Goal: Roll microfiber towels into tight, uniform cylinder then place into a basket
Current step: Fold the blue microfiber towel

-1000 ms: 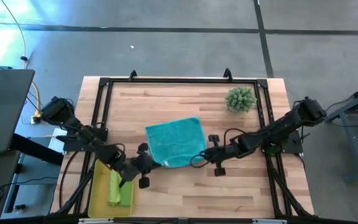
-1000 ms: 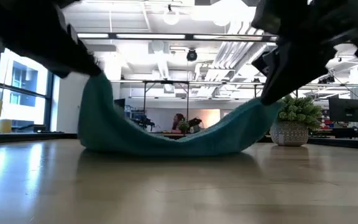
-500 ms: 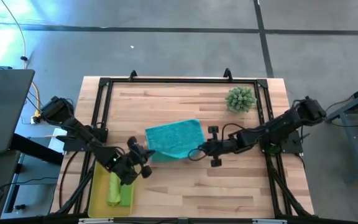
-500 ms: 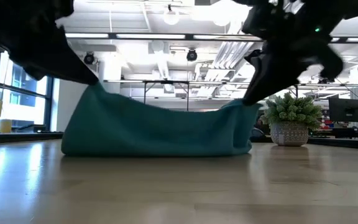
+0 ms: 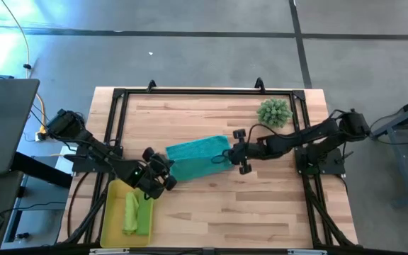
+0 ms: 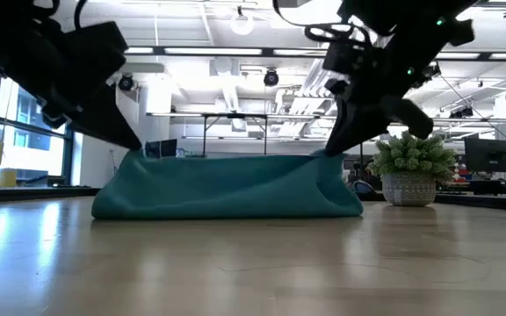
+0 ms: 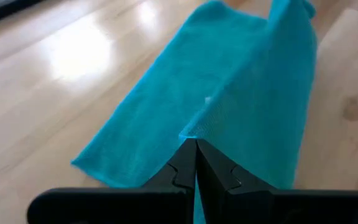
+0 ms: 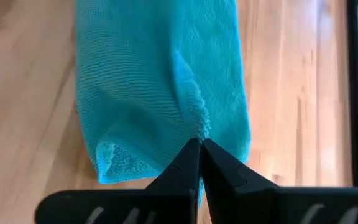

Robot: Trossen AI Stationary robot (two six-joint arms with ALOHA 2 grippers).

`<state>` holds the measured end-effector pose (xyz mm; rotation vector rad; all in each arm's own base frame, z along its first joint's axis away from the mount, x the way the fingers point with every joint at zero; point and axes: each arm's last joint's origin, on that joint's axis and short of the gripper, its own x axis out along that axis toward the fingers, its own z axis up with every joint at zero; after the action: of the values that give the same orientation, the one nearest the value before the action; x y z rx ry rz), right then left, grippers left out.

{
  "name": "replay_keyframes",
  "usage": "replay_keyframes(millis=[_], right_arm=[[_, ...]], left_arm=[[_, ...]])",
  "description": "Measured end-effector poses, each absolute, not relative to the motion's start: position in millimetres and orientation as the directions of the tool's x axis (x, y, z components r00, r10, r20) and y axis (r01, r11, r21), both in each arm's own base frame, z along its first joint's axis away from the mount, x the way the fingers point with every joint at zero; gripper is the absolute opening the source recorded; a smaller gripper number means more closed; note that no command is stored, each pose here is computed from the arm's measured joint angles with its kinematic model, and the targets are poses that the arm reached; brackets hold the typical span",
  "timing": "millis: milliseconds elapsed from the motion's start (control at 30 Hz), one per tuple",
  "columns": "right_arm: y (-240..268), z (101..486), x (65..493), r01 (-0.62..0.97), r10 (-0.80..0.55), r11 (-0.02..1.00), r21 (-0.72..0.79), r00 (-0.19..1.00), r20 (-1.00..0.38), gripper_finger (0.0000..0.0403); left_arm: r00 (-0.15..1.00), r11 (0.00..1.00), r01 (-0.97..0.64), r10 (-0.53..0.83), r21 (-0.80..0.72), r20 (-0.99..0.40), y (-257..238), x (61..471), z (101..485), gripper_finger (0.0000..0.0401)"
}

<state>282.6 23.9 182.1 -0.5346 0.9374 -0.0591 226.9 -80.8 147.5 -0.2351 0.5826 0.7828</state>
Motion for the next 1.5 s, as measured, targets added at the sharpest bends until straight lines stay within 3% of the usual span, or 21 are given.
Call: replay_keyframes(millis=[500,667,800,1133,1333,1500], right_arm=[[-3.0,183.5,291.7,-0.381,-0.091,0.817,-0.433,0.656,-0.749,0.0000],[-14.1,166.9,298.5,-0.330,-0.077,0.875,-0.354,0.628,-0.774,0.0000],[-21.7,160.1,303.5,-0.296,-0.113,0.879,-0.374,0.632,-0.767,0.0000],[-36.8,168.5,309.0,-0.214,-0.148,0.905,-0.368,0.652,-0.744,0.0000],[-41.5,186.3,317.3,-0.209,-0.150,0.917,-0.341,0.610,-0.778,0.0000],[-56.1,177.6,320.2,-0.184,-0.171,0.927,-0.327,0.567,-0.806,0.0000]], left_arm=[[0.525,0.668,-0.744,0.577,-0.010,-0.626,-73.3,227.2,145.1,0.0000],[0.505,0.652,-0.758,0.607,0.021,-0.613,-69.8,226.0,144.8,0.0000],[0.455,0.621,-0.782,0.635,0.061,-0.624,-61.5,223.7,143.2,0.0000],[0.392,0.571,-0.811,0.691,0.127,-0.607,-44.6,224.9,143.0,0.0000],[0.381,0.554,-0.818,0.724,0.155,-0.575,-41.0,225.3,144.0,0.0000],[0.349,0.526,-0.834,0.739,0.168,-0.576,-32.4,226.1,143.8,0.0000]])
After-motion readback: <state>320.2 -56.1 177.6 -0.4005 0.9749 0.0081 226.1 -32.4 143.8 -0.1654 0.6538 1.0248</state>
